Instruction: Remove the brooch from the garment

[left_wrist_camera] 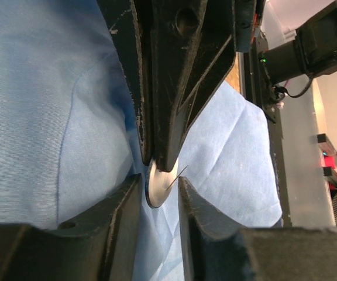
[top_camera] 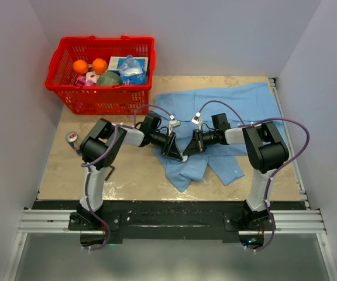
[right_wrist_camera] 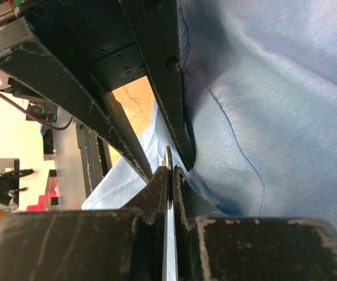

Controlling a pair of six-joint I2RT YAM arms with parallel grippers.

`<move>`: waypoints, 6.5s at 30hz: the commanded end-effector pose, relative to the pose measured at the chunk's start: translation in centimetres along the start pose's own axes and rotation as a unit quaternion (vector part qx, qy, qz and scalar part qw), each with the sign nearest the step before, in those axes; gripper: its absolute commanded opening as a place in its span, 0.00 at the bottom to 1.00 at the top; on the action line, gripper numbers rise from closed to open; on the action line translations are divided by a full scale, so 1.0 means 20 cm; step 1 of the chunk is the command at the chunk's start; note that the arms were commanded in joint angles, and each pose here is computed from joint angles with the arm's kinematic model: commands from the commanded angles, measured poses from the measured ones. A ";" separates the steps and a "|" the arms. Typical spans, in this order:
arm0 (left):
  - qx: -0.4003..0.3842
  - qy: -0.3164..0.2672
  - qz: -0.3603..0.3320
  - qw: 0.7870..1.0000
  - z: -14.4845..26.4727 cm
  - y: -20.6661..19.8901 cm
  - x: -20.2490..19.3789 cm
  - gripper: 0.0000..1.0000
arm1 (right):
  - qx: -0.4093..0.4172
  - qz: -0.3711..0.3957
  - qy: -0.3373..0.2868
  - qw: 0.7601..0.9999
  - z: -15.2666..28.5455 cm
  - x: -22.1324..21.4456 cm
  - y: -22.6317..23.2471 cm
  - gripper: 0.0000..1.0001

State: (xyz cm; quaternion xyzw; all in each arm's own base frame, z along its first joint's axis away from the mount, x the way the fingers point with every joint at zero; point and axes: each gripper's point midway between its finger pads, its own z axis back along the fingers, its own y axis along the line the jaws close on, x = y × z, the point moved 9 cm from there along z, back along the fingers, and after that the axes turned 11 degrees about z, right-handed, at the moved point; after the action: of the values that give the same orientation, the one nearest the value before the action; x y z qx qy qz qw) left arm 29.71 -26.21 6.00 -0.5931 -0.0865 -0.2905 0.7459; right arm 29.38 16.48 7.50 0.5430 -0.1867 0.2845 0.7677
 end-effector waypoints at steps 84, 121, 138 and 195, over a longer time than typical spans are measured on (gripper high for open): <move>0.045 -0.023 0.048 0.998 -0.02 0.07 0.05 0.28 | 0.010 0.017 -0.003 1.000 -0.02 0.06 0.00 0.00; 0.098 -0.087 0.082 0.988 0.05 0.02 0.09 0.28 | 0.009 0.002 -0.005 1.000 -0.02 0.05 0.04 0.00; 0.136 -0.077 0.080 0.984 0.01 0.05 0.10 0.26 | 0.008 -0.010 -0.019 1.000 -0.03 0.10 0.03 0.00; 0.104 0.058 -0.086 0.989 -0.13 -0.17 0.02 0.34 | -0.004 -0.045 -0.068 0.997 0.01 0.22 -0.06 0.00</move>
State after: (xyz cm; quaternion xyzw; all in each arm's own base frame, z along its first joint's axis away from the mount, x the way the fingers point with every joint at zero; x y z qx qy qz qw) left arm 30.02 -27.68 7.61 -0.4420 -0.1700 -0.3416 0.8118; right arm 30.98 16.12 6.77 0.5540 -0.1582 0.1746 0.7985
